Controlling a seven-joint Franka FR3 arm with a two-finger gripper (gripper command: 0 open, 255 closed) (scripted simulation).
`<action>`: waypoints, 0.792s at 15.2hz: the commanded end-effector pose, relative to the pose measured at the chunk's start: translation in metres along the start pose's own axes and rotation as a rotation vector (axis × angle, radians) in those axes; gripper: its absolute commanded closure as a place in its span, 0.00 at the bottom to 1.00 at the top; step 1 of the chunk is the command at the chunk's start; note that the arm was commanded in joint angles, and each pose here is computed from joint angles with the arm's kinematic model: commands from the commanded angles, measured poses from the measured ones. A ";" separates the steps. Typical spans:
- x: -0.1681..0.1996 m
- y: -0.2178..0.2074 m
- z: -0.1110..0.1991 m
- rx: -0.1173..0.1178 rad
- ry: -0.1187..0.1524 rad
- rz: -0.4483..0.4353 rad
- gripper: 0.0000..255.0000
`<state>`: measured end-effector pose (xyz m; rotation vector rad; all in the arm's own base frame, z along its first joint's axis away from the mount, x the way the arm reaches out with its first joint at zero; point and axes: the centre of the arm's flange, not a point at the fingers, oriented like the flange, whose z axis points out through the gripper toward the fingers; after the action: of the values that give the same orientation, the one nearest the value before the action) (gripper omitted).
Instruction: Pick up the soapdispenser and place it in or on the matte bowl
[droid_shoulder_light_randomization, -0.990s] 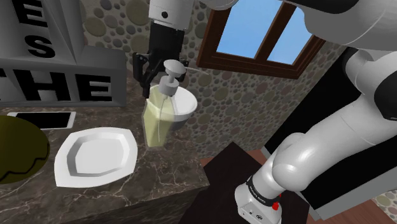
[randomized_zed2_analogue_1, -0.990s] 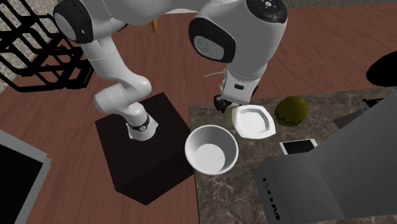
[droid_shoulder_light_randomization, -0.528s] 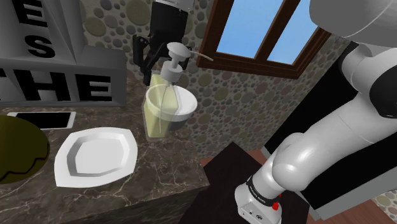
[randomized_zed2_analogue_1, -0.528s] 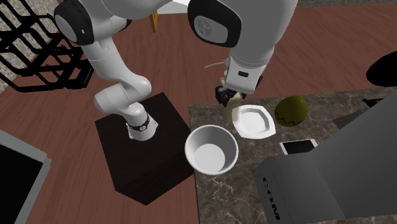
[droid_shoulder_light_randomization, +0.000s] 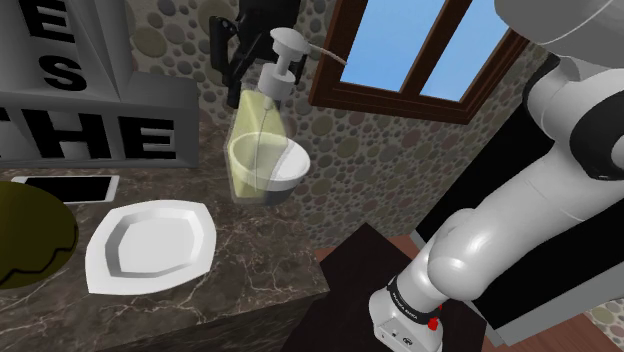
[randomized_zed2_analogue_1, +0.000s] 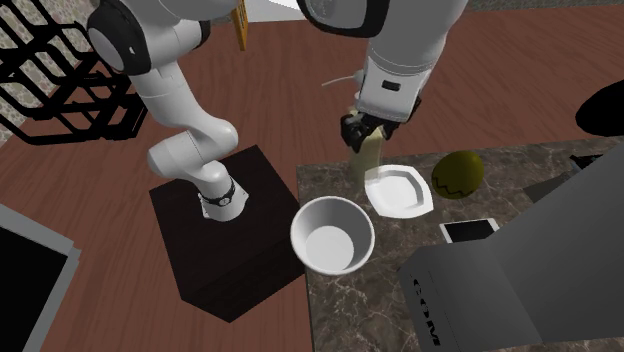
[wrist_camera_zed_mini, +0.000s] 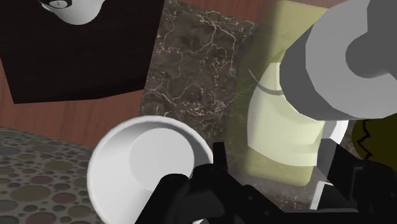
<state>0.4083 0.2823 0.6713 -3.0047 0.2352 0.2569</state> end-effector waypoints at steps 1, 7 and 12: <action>-0.001 0.000 -0.010 0.000 0.000 0.000 1.00; 0.050 0.039 -0.027 0.000 0.000 0.000 1.00; 0.101 0.079 -0.039 0.000 0.000 0.000 1.00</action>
<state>0.4879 0.1953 0.6833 -3.0047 0.2361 0.2568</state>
